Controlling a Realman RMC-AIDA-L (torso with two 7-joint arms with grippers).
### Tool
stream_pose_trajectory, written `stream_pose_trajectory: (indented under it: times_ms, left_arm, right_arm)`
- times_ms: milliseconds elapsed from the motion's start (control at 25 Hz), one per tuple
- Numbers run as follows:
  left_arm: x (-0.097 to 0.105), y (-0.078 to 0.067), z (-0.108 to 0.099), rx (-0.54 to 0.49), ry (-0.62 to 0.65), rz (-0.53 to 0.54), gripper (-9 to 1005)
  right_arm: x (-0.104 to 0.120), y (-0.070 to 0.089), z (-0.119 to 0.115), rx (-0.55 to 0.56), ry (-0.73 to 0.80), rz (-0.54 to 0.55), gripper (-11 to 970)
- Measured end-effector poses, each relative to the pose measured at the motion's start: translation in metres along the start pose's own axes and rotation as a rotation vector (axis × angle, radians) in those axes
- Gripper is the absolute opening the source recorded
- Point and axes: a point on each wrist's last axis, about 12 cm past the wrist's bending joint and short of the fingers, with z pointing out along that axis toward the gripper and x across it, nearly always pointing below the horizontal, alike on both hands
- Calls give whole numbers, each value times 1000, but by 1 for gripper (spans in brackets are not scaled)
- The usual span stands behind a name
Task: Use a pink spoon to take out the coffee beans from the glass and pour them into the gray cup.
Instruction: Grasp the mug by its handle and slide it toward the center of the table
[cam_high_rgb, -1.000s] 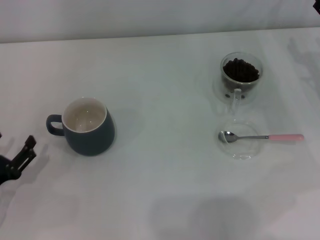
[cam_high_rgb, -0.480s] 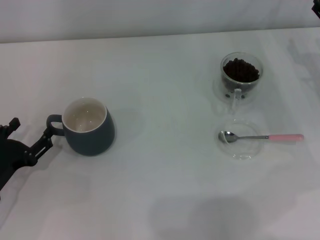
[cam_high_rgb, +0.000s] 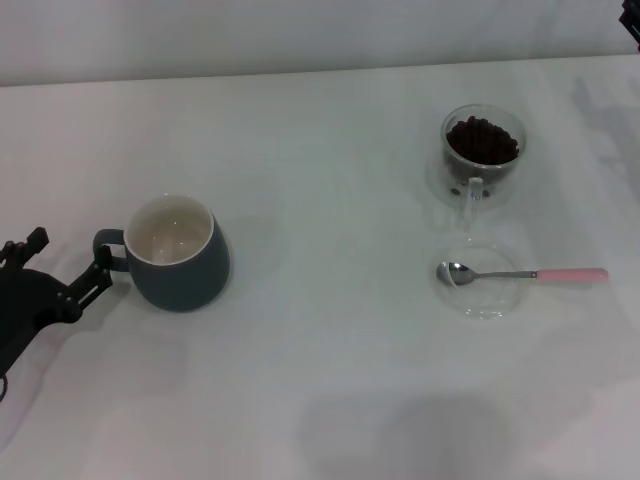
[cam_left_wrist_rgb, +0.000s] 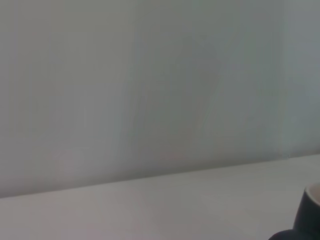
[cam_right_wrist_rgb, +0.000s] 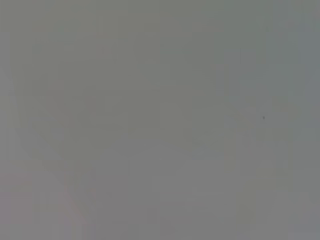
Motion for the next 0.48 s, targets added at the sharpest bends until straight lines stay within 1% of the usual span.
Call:
stream_pose_trajectory:
  times_ms: [280,480]
  left_arm:
    - [-2,0,11,10,34,17,878]
    - [-2,0,12,11,38,22,871]
  right_arm:
    - [0,0,0,0,1,0,856]
    - [1,-1,-1,1,2,1,857]
